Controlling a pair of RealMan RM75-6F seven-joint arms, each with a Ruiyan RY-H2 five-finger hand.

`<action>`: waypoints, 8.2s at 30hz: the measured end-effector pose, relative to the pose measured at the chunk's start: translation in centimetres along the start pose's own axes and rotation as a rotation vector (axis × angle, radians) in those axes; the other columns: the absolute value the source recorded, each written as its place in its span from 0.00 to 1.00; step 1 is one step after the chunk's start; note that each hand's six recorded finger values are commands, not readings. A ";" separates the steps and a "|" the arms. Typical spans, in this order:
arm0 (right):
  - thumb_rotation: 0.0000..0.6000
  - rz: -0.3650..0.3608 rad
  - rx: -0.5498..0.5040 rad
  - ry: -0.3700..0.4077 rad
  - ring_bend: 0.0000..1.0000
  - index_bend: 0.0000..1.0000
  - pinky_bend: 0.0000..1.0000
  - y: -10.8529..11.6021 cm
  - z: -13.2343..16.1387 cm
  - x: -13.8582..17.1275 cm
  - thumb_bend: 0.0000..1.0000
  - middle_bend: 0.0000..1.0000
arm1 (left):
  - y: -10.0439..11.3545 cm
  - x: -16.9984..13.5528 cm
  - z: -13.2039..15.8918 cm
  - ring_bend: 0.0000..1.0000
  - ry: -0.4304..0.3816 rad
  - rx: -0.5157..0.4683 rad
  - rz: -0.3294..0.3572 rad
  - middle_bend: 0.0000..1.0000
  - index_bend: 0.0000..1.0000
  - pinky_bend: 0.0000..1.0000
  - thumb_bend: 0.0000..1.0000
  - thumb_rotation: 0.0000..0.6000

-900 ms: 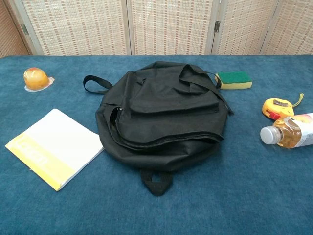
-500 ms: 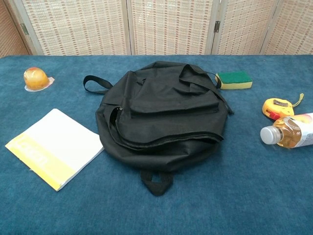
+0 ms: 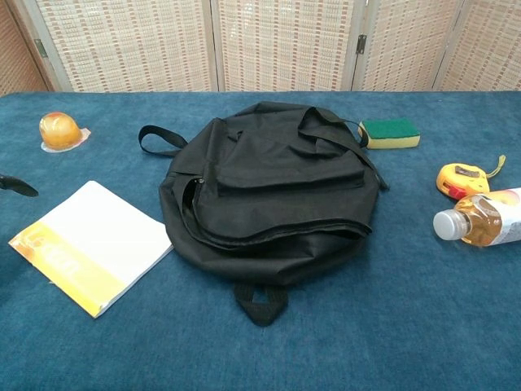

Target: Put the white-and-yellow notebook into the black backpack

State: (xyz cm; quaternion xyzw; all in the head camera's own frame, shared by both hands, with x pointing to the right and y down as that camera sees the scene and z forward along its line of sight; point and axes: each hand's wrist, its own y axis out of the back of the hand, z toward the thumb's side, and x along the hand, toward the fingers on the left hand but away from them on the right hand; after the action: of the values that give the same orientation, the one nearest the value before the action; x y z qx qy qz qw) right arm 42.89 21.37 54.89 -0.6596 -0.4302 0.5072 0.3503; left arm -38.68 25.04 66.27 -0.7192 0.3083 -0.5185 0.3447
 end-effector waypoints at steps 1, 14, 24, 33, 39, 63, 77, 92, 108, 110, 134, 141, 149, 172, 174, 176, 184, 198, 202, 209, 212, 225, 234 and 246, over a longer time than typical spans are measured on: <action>1.00 0.000 0.000 0.000 0.06 0.07 0.10 0.0 0.0 0.0 0.10 0.13 | -0.4 0.3 0.2 0.16 -0.006 0.000 -0.005 0.23 0.23 0.13 0.18 1.00; 1.00 0.000 0.002 -0.005 0.06 0.07 0.10 -0.1 0.0 0.2 0.10 0.13 | -2.5 2.7 0.9 0.16 -0.031 0.022 -0.030 0.23 0.23 0.13 0.18 1.00; 1.00 0.001 0.005 -0.012 0.06 0.07 0.10 -0.1 -0.2 0.2 0.10 0.13 | -3.1 3.8 0.9 0.15 -0.027 0.038 -0.062 0.23 0.22 0.13 0.18 1.00; 1.00 0.006 0.007 -0.016 0.06 0.07 0.10 -0.2 -0.3 0.1 0.10 0.13 | -3.8 4.7 1.1 0.15 -0.030 0.026 -0.085 0.23 0.22 0.13 0.18 1.00; 1.00 0.007 0.010 -0.019 0.06 0.08 0.10 -0.3 -0.3 0.1 0.10 0.13 | -4.0 5.1 1.5 0.17 -0.038 0.001 -0.074 0.23 0.24 0.13 0.18 1.00; 1.00 0.008 0.015 -0.023 0.06 0.09 0.10 -0.4 -0.2 0.2 0.10 0.13 | -4.6 6.7 2.6 0.26 -0.043 -0.251 0.121 0.36 0.37 0.17 0.33 1.00; 1.00 0.002 0.012 -0.030 0.07 0.09 0.10 -0.1 -0.5 0.5 0.10 0.13 | -3.9 6.7 2.6 0.31 -0.053 -0.275 0.216 0.42 0.60 0.18 0.36 1.00; 1.00 0.004 0.012 -0.025 0.07 0.09 0.10 -0.2 -0.5 0.6 0.10 0.13 | -4.0 6.0 2.5 0.35 -0.063 -0.260 0.249 0.48 0.70 0.19 0.46 1.00; 1.00 0.123 0.023 0.084 0.09 0.14 0.10 -3.0 3.2 -1.1 0.16 0.16 | 1.0 2.8 1.7 0.40 -0.136 -0.094 0.462 0.54 0.73 0.21 0.47 1.00; 1.00 0.158 0.022 0.112 0.09 0.14 0.10 -3.9 4.2 -1.7 0.17 0.17 | 1.9 2.5 1.8 0.40 -0.149 -0.078 0.493 0.54 0.73 0.21 0.47 1.00; 1.00 0.438 -0.136 0.367 0.14 0.26 0.10 -15.3 20.1 -10.7 0.27 0.21 | 5.3 0.9 3.0 0.40 -0.202 -0.054 0.576 0.54 0.73 0.20 0.47 1.00; 1.00 0.454 -0.136 0.357 0.15 0.29 0.10 -16.1 21.2 -12.7 0.34 0.23 | 5.3 1.0 3.0 0.40 -0.203 -0.060 0.576 0.54 0.73 0.20 0.47 1.00; 1.00 0.482 -0.137 0.341 0.17 0.37 0.10 -16.6 22.1 -14.2 0.45 0.25 | 5.5 1.1 3.3 0.40 -0.214 -0.070 0.579 0.54 0.73 0.20 0.47 1.00; 1.00 0.365 -0.349 0.169 0.26 0.75 0.19 -15.8 27.2 -20.4 0.76 0.38 | 5.1 1.6 9.5 0.44 -0.503 -0.141 0.535 0.57 0.73 0.25 0.47 1.00; 1.00 0.332 -0.383 0.140 0.26 0.75 0.19 -15.5 27.9 -21.1 0.76 0.38 | 5.2 1.9 10.4 0.46 -0.538 -0.149 0.536 0.59 0.73 0.30 0.47 1.00; 1.00 0.301 -0.407 0.120 0.26 0.75 0.19 -15.1 28.6 -21.9 0.77 0.38 | 5.4 2.2 11.4 0.48 -0.575 -0.158 0.538 0.61 0.73 0.36 0.47 1.00; 1.00 0.248 -0.480 0.086 0.26 0.74 0.19 -14.3 30.5 -23.6 0.79 0.38 | 5.4 3.8 14.9 0.54 -0.686 -0.186 0.524 0.66 0.74 0.49 0.47 1.00; 1.00 0.289 -0.597 0.094 0.27 0.74 0.19 -13.6 32.2 -23.7 0.79 0.38 | 5.2 8.7 18.9 0.55 -0.724 -0.230 0.524 0.68 0.74 0.51 0.47 1.00; 1.00 0.293 -0.614 0.098 0.27 0.74 0.19 -13.3 32.4 -23.8 0.79 0.38 | 4.4 10.0 19.8 0.56 -0.728 -0.210 0.511 0.68 0.74 0.51 0.47 1.00; 1.00 0.297 -0.634 0.102 0.27 0.74 0.19 -12.8 32.4 -23.9 0.79 0.38 | 1.9 10.7 21.3 0.56 -0.742 -0.172 0.449 0.69 0.74 0.51 0.47 1.00; 1.00 0.298 -0.648 0.100 0.27 0.74 0.19 -12.6 32.2 -24.1 0.79 0.38 | 0.5 10.8 21.5 0.56 -0.743 -0.137 0.410 0.69 0.74 0.51 0.47 1.00; 1.00 0.343 -0.706 0.115 0.27 0.73 0.19 -12.2 32.0 -23.6 0.79 0.38 | -1.5 11.8 19.8 0.56 -0.684 0.001 0.380 0.69 0.74 0.51 0.47 1.00; 1.00 0.368 -0.720 0.142 0.27 0.73 0.19 -11.9 32.5 -22.7 0.79 0.38 | -0.5 14.1 19.5 0.56 -0.634 0.098 0.422 0.69 0.74 0.51 0.47 1.00; 1.00 0.387 -0.745 0.146 0.27 0.73 0.19 -11.7 32.6 -22.2 0.79 0.38 | 1.2 15.3 19.4 0.56 -0.608 0.210 0.490 0.69 0.74 0.50 0.47 1.00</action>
State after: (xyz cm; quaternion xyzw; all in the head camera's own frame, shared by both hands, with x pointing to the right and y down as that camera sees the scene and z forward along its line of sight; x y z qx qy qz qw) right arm 6.18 6.24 65.76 -0.8440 -0.4262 0.3253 0.0158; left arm -15.99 15.53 69.14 -0.7059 0.3001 -0.2134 0.6051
